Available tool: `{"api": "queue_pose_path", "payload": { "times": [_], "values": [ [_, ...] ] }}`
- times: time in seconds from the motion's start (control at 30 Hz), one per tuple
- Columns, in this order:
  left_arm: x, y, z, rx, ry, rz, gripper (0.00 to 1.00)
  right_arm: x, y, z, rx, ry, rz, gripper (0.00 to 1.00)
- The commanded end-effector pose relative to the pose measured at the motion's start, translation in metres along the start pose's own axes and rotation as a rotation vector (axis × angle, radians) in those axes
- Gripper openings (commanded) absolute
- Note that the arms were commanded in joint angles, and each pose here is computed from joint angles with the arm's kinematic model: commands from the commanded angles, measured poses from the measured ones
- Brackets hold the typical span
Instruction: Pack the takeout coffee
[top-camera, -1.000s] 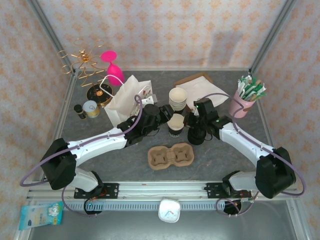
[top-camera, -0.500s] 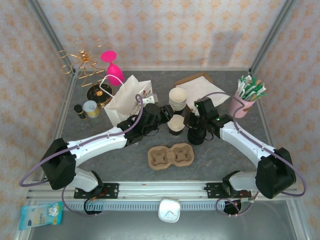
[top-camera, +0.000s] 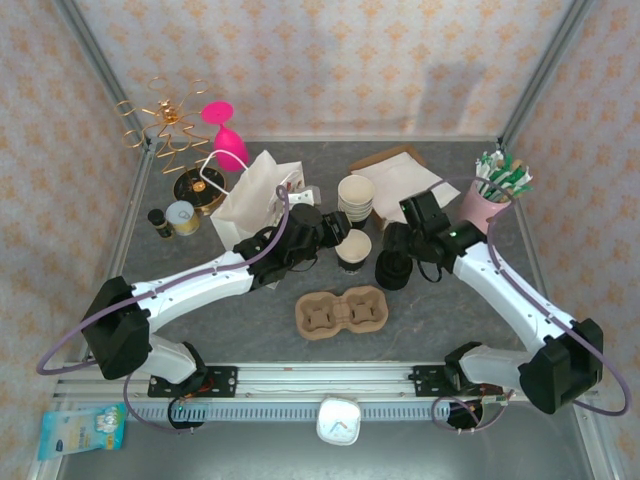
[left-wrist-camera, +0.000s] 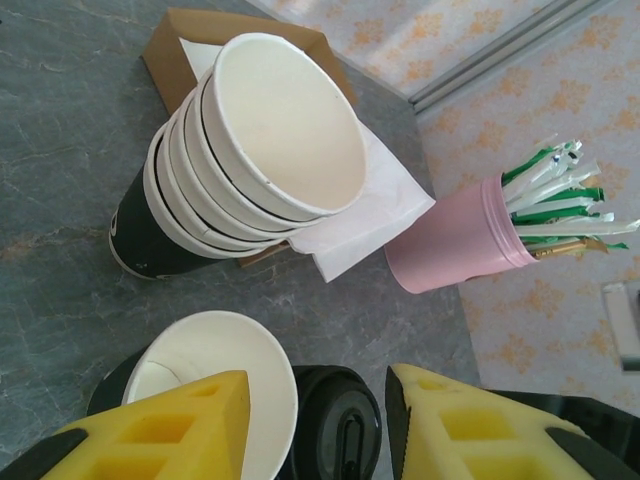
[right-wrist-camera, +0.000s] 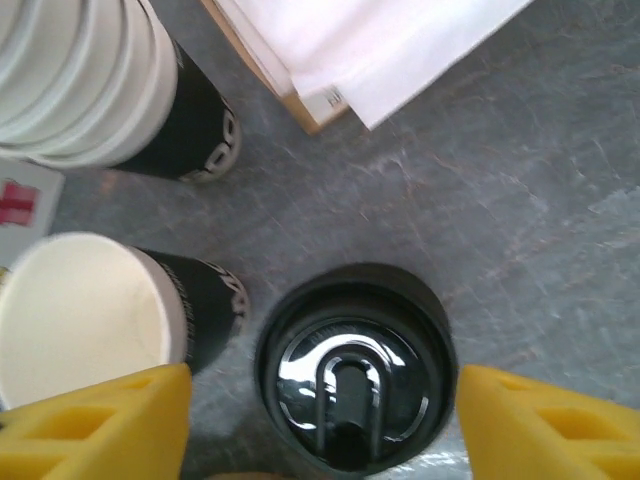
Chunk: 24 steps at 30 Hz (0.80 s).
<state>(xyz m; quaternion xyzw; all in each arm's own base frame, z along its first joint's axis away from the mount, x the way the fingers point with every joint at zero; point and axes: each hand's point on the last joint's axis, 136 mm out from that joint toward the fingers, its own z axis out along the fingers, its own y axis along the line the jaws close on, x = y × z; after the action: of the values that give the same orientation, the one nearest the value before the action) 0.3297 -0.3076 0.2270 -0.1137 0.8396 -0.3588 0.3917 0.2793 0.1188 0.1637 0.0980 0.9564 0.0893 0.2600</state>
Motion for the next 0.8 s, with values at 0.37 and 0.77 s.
{"api": "queue_pose_path", "payload": {
  "times": [0.37, 0.77],
  "values": [
    [0.011, 0.005, 0.003, -0.022, 0.041, 0.053, 0.41, 0.029, -0.004, 0.041, 0.033, 0.099, 0.04, 0.91],
    [0.011, 0.006, 0.005, -0.032, 0.044, 0.062, 0.41, 0.036, -0.008, 0.058, 0.066, 0.127, 0.021, 0.83]
  ]
}}
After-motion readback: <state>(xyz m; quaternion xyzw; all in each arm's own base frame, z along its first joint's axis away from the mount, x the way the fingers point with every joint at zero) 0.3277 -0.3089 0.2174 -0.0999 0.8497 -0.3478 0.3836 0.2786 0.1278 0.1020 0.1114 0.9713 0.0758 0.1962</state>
